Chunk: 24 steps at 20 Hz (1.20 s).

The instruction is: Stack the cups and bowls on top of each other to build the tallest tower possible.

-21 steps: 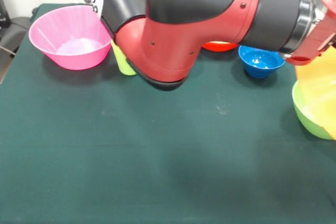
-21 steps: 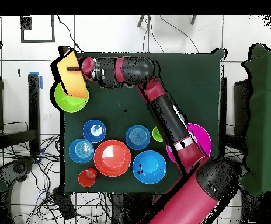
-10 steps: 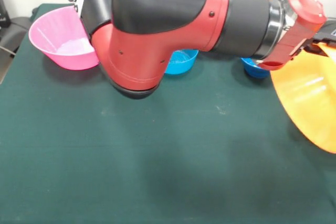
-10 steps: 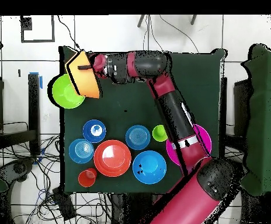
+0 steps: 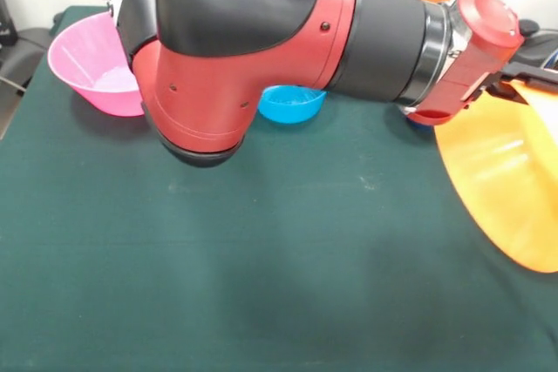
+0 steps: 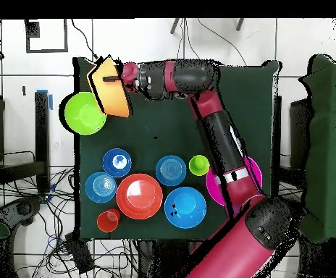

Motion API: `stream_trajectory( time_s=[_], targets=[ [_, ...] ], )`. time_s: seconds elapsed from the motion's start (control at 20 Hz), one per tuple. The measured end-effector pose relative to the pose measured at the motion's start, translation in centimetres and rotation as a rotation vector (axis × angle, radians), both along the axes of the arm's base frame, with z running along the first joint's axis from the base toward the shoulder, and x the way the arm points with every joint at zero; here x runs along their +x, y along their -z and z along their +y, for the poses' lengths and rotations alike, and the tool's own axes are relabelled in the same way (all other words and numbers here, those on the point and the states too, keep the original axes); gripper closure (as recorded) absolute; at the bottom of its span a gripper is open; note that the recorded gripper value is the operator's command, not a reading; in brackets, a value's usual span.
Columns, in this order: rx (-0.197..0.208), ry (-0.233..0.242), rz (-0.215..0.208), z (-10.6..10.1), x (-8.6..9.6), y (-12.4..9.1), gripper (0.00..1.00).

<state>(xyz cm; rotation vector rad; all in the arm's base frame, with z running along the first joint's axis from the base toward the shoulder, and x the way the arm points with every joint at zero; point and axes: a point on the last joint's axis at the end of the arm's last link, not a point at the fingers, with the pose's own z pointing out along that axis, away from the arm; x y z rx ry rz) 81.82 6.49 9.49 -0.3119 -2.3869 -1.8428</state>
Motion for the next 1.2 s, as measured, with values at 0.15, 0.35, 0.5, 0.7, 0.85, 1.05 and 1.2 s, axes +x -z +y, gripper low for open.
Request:
stream_trajectory(
  time_s=[0.15, 0.35, 0.5, 0.7, 0.85, 1.05, 1.2],
  targets=[
    [-0.004, -0.002, -0.005, -0.5, 0.2, 0.1, 1.0],
    [-0.008, -0.01, -0.007, -1.0, 0.2, 0.3, 1.0],
    [-0.011, -0.018, -0.006, -1.4, 0.2, 0.5, 1.0],
    [-0.012, -0.03, 0.001, -1.7, 0.1, 0.7, 1.0],
    [-0.013, -0.034, 0.003, -1.8, 0.1, 0.7, 1.0],
    [-0.016, -0.029, 0.003, -2.1, 0.2, 0.8, 1.0],
    [-0.019, -0.023, 0.004, -2.4, 0.4, 0.9, 1.0]
  ],
)
